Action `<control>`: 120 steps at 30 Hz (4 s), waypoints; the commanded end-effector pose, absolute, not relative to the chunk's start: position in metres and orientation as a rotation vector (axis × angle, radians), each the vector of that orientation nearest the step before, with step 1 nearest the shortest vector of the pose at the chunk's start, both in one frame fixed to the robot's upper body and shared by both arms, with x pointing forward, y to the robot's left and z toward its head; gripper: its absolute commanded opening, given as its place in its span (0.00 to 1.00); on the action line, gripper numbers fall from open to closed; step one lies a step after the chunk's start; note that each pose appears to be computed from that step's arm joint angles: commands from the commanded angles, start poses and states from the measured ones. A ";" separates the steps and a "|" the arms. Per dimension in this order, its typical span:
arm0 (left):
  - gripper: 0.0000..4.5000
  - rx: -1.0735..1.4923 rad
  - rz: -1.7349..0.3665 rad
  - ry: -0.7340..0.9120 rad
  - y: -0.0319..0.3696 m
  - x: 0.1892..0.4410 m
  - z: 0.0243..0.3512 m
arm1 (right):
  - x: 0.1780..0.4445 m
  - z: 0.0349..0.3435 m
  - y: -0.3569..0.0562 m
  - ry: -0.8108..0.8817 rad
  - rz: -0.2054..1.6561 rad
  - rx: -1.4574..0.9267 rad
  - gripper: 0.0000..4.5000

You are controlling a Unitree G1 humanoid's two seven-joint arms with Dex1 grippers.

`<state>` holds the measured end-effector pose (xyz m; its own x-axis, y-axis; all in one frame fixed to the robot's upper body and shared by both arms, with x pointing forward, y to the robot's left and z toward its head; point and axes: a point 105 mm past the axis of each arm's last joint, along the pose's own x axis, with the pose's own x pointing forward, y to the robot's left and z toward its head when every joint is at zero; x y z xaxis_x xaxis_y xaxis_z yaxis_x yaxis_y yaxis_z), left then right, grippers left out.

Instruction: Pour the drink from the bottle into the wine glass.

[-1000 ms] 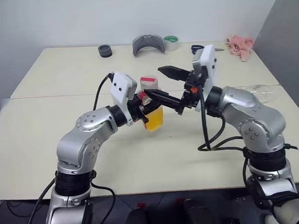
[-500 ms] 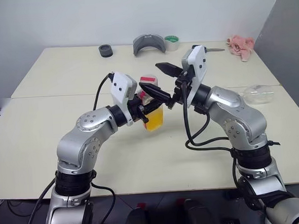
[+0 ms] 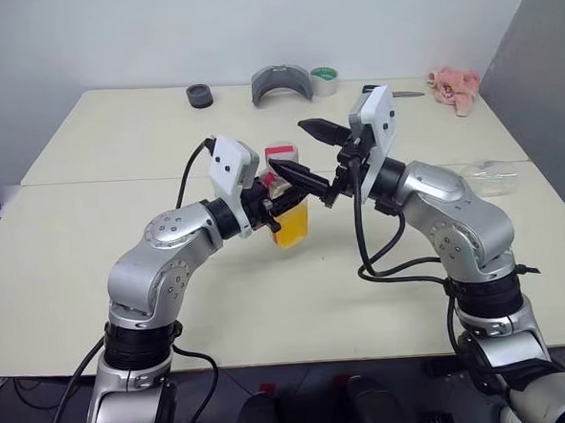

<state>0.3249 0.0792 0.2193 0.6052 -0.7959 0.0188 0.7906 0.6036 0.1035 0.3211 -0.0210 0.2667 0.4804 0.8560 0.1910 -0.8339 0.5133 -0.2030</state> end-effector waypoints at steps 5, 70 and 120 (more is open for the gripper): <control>0.41 0.112 -0.932 -0.155 0.079 0.320 0.239 | 0.314 0.277 -0.029 -0.327 1.030 -0.091 0.99; 0.41 0.116 -0.946 -0.151 0.077 0.318 0.238 | 0.303 0.281 -0.011 -0.317 1.141 -0.015 0.99; 0.41 0.112 -0.956 -0.151 0.074 0.316 0.235 | 0.354 0.142 -0.153 0.023 0.269 -0.131 0.38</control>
<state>0.3197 0.0771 0.2162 0.5859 -0.8103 0.0152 0.8051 0.5841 0.1028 0.3538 -0.1502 0.1358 0.9564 0.2804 -0.0821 -0.2881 0.9516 -0.1067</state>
